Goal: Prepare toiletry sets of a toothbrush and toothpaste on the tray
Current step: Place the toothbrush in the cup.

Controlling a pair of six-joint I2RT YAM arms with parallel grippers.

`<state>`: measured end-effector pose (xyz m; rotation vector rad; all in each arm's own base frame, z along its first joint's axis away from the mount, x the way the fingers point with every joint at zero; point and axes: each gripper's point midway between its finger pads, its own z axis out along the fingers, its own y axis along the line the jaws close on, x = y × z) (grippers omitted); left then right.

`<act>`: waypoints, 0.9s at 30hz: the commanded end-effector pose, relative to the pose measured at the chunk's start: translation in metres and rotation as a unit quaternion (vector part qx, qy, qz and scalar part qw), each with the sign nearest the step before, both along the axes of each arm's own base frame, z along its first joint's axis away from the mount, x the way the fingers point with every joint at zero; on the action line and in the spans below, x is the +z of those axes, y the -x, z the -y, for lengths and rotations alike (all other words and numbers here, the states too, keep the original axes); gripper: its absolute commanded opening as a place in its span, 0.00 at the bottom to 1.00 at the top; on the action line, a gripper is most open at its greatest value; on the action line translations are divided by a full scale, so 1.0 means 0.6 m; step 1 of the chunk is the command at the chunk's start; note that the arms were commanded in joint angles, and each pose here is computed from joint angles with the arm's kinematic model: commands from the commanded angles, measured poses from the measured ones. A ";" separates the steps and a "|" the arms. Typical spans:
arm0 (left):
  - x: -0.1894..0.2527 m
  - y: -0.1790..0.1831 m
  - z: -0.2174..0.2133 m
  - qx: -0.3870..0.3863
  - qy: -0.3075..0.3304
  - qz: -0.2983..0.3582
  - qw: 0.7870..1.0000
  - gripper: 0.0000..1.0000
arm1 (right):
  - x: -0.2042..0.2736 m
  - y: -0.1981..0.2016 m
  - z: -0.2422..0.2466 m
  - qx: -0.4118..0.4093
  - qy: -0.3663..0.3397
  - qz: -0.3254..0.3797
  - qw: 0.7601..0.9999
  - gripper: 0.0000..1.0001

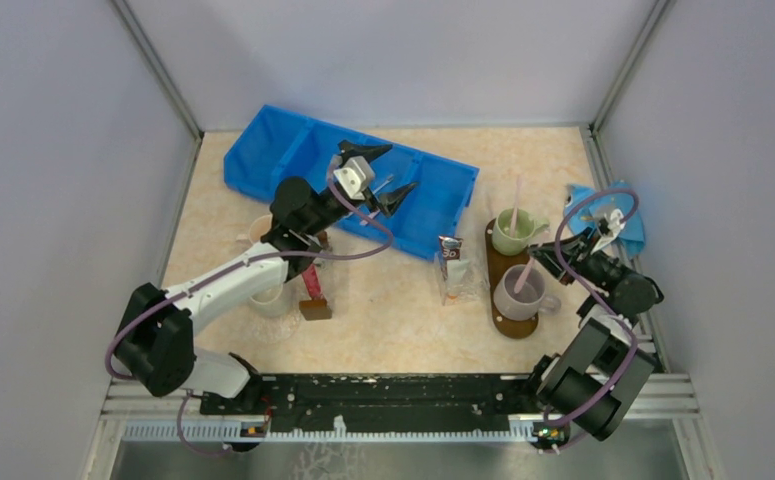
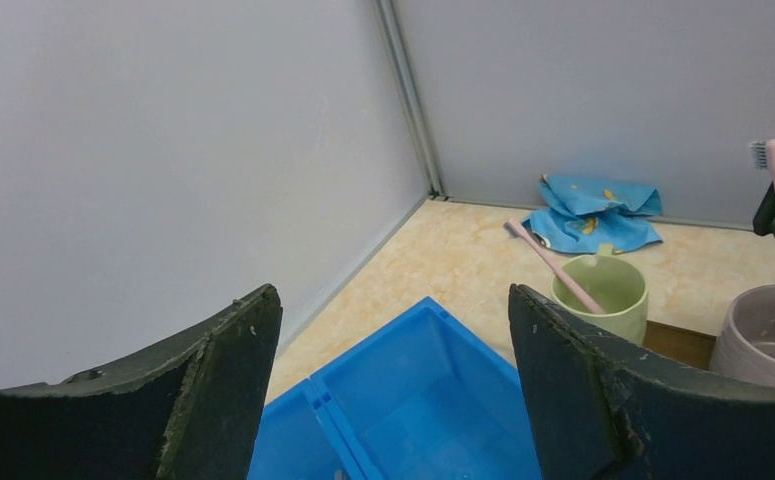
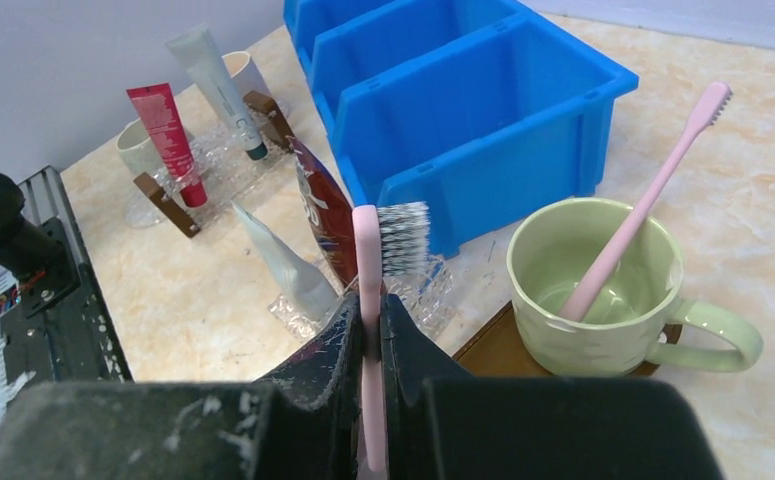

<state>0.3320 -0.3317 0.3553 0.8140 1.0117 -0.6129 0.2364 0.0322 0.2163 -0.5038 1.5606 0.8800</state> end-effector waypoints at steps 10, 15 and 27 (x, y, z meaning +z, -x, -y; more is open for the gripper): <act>0.000 -0.022 -0.028 0.031 -0.001 -0.002 1.000 0.88 | -0.009 0.017 -0.004 0.026 0.087 0.059 0.994 0.27; -0.002 -0.025 -0.031 0.033 -0.004 -0.005 0.999 0.88 | -0.004 0.019 -0.005 0.025 0.091 0.063 0.994 0.36; -0.027 -0.064 -0.034 0.035 -0.024 -0.064 0.997 0.95 | 0.085 0.007 -0.015 0.041 0.086 0.063 0.994 0.62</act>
